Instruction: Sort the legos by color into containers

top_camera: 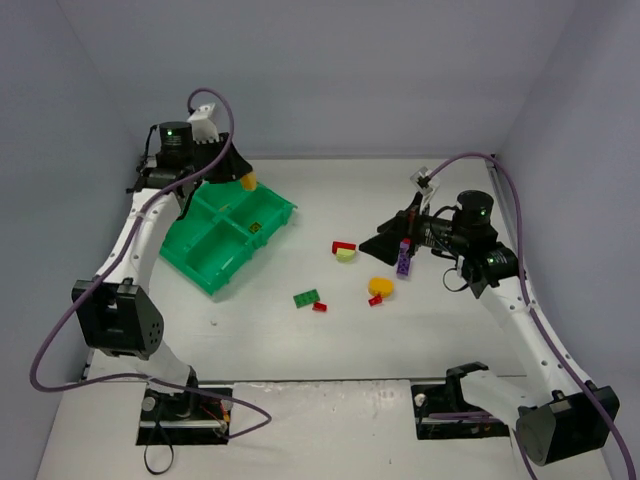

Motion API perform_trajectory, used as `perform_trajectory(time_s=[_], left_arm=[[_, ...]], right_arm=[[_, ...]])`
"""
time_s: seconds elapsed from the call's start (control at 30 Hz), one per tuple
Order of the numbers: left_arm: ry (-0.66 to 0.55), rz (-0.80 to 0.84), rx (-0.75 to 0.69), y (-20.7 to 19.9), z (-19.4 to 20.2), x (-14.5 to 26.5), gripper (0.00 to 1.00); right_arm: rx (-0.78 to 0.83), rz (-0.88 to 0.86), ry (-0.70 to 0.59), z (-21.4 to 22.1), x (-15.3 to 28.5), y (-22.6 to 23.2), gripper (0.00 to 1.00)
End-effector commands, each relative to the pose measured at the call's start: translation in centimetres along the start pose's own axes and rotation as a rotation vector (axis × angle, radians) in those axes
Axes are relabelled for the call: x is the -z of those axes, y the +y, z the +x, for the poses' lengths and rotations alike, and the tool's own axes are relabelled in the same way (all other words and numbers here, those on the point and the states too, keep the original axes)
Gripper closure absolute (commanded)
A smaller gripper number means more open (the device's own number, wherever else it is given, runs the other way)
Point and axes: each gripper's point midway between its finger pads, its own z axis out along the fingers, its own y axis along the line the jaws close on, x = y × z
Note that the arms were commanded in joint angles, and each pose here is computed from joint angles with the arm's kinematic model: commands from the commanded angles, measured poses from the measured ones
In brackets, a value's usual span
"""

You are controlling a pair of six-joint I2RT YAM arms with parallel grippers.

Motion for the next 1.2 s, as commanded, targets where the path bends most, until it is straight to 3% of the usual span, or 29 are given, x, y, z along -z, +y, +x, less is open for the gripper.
perform_trajectory(time_s=[0.0,0.03,0.2,0.37,0.63,0.83,1.0,1.17], left_arm=[[-0.105,-0.366,-0.08,6.9,-4.2,1.9,0.98],[-0.1,-0.479,-0.094,9.9,-5.0,1.7,0.98],[-0.043,-0.577,-0.132,14.0,-4.7,-0.8,0.9],[-0.018,-0.657,-0.154,17.0,-5.3,-2.8,0.89],[0.047,-0.714,-0.166,19.9,-3.7,-4.6,0.65],[0.054,-0.696,-0.159,19.3,-3.5,-4.6,0.45],[0.057,-0.665,-0.186,16.6,-3.8,-3.3,0.44],[0.127,-0.457,-0.338,8.3,-1.0,-2.2,0.45]], right_arm=[[0.048,0.07,-0.05,-1.6,0.2,-1.0,0.0],[0.041,0.098,-0.045,-1.4,0.3,-1.6,0.0],[0.039,0.113,-0.043,-1.2,0.3,-2.0,0.0],[0.033,0.132,-0.047,-1.2,0.6,-2.4,0.0],[0.028,0.172,-0.059,-1.1,1.5,-3.0,0.0],[0.03,0.18,-0.058,-1.0,1.6,-3.3,0.0],[0.032,0.179,-0.059,-1.2,1.5,-3.3,0.0],[0.043,0.174,-0.066,-1.5,1.7,-3.0,0.02]])
